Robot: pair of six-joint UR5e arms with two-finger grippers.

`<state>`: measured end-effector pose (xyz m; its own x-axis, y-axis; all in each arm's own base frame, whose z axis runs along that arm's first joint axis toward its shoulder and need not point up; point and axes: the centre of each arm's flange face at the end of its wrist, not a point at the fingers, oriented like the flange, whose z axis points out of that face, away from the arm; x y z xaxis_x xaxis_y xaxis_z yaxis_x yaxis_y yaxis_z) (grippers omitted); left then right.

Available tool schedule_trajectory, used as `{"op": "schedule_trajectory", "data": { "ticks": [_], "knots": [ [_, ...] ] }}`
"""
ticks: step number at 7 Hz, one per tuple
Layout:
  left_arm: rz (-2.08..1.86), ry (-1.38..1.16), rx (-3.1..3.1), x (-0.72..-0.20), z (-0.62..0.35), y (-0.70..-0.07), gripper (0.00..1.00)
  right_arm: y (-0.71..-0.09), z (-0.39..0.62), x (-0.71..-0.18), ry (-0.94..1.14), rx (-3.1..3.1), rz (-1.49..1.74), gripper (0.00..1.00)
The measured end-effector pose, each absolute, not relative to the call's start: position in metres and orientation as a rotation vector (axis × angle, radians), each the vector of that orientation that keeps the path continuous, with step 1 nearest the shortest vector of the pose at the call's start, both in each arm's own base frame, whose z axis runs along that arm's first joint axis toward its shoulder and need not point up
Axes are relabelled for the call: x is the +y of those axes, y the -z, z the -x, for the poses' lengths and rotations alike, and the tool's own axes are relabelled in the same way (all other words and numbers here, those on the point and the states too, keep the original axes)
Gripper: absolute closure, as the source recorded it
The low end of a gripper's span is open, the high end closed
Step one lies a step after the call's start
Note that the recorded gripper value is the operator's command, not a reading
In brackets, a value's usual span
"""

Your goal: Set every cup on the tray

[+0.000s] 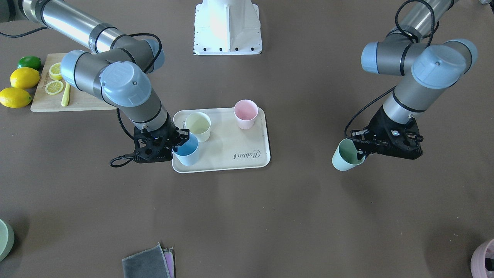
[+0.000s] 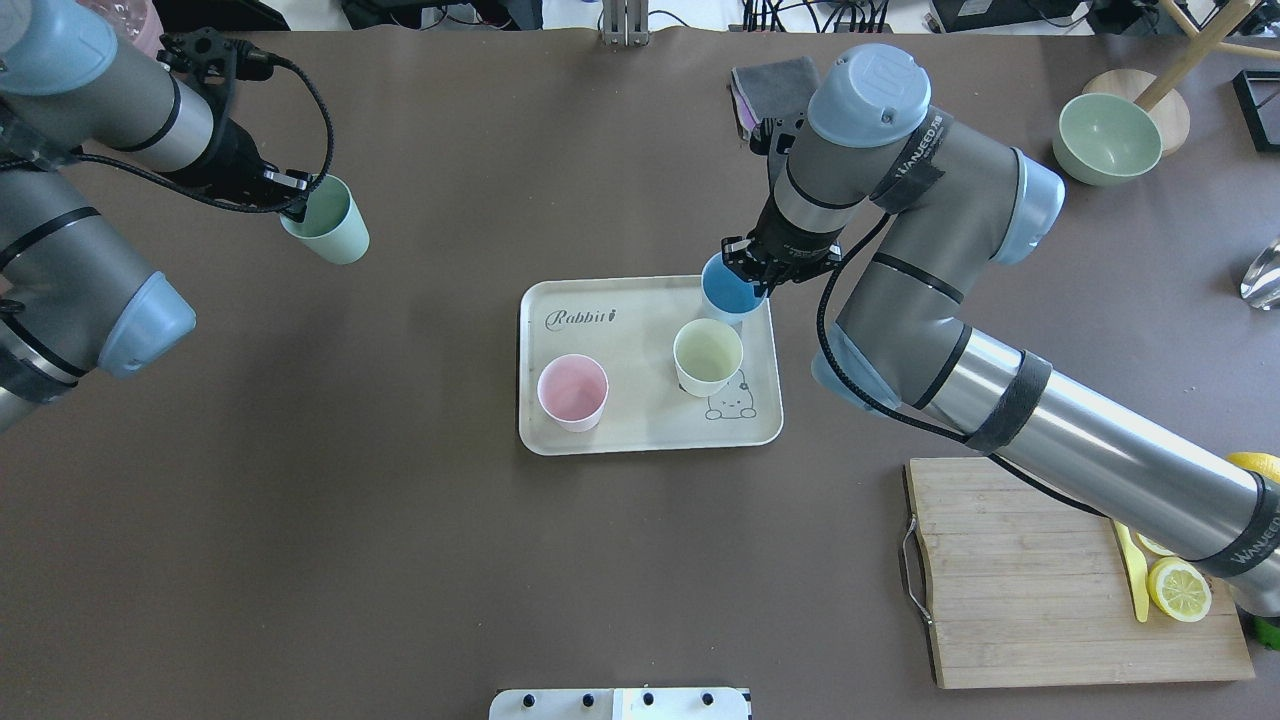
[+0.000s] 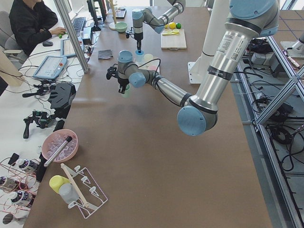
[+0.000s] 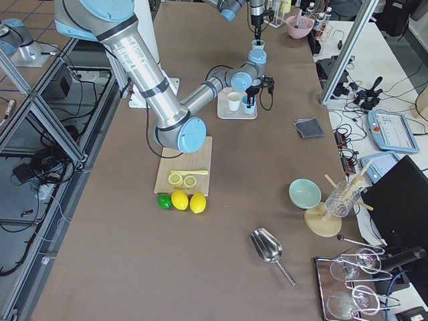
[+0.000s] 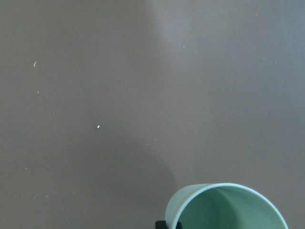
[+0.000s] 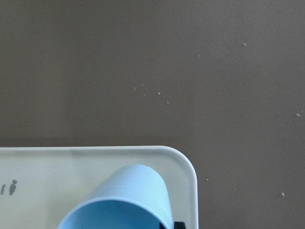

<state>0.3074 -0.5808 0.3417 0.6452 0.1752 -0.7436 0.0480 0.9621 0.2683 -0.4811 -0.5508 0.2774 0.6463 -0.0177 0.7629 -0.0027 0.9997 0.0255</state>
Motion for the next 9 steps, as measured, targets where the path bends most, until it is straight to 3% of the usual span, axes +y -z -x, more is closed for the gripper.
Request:
{"op": "schedule_trajectory", "data": {
  "ticks": [1,5,9],
  "knots": [
    [-0.268,-0.059,0.872,-0.581,-0.308,-0.322,1.0,-0.275,0.485,-0.554,-0.003,-0.879,-0.025,0.0],
    [-0.185,0.082,0.966,-0.545,-0.397,-0.232,1.0,-0.252,0.435,-0.591,-0.086,-0.951,0.012,0.0],
    [-0.186,0.103,0.957,-0.49,-0.486,-0.205,1.0,-0.278,0.344,-0.619,-0.147,-0.914,-0.123,0.0]
  ]
}}
